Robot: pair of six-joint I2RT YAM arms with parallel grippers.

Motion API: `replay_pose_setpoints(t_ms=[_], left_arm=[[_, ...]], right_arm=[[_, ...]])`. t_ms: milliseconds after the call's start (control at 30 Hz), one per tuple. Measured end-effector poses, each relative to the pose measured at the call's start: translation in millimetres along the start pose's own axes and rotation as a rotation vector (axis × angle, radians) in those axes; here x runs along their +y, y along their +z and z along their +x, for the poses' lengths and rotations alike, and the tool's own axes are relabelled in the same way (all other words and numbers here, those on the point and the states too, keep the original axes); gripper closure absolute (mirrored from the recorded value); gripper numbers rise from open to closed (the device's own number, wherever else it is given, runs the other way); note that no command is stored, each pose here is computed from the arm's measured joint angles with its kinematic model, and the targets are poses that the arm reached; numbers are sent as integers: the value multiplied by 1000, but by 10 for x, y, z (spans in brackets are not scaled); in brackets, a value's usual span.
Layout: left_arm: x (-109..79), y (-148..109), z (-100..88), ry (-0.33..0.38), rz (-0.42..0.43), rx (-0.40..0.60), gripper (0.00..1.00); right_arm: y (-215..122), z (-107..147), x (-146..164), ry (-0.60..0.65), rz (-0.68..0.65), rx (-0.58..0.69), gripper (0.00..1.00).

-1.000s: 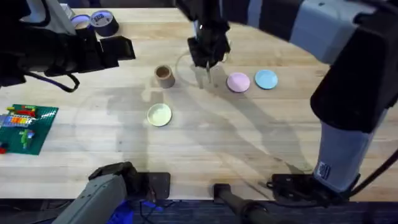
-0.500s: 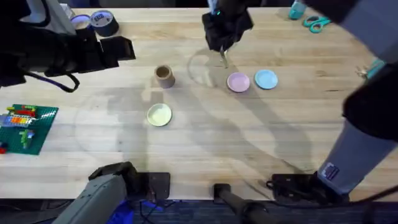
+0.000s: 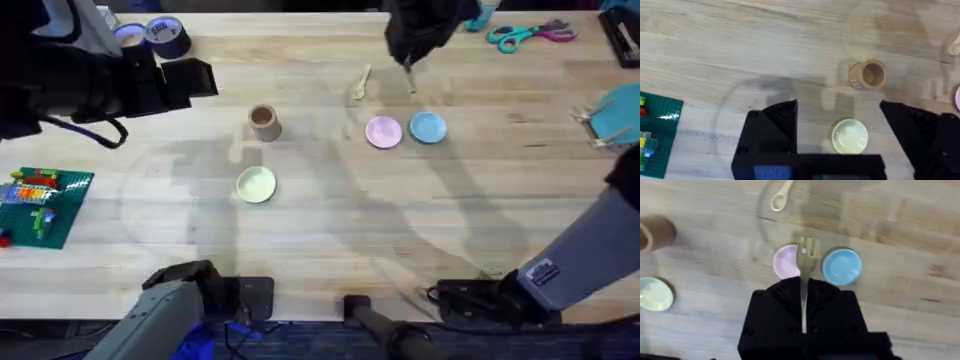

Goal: Pick up a utensil and set it on the pink plate, then put the other utensil in the container.

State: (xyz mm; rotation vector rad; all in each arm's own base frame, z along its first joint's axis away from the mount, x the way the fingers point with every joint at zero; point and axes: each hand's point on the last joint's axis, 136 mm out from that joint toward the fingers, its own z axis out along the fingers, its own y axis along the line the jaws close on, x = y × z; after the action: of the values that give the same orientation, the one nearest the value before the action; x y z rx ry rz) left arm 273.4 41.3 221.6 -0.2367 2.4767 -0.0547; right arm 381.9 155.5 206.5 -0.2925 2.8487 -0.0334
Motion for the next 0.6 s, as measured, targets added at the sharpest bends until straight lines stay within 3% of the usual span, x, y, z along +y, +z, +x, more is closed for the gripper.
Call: replay_pose_setpoints(t_ms=[300,600], left_arm=[[0,0,0,0,0,0,8],[0,0,-8,0,0,-3,6]], right_arm=[[-352,125,-402,78,-3,-101,966],[-110,374,-448,76,1,-87,966]])
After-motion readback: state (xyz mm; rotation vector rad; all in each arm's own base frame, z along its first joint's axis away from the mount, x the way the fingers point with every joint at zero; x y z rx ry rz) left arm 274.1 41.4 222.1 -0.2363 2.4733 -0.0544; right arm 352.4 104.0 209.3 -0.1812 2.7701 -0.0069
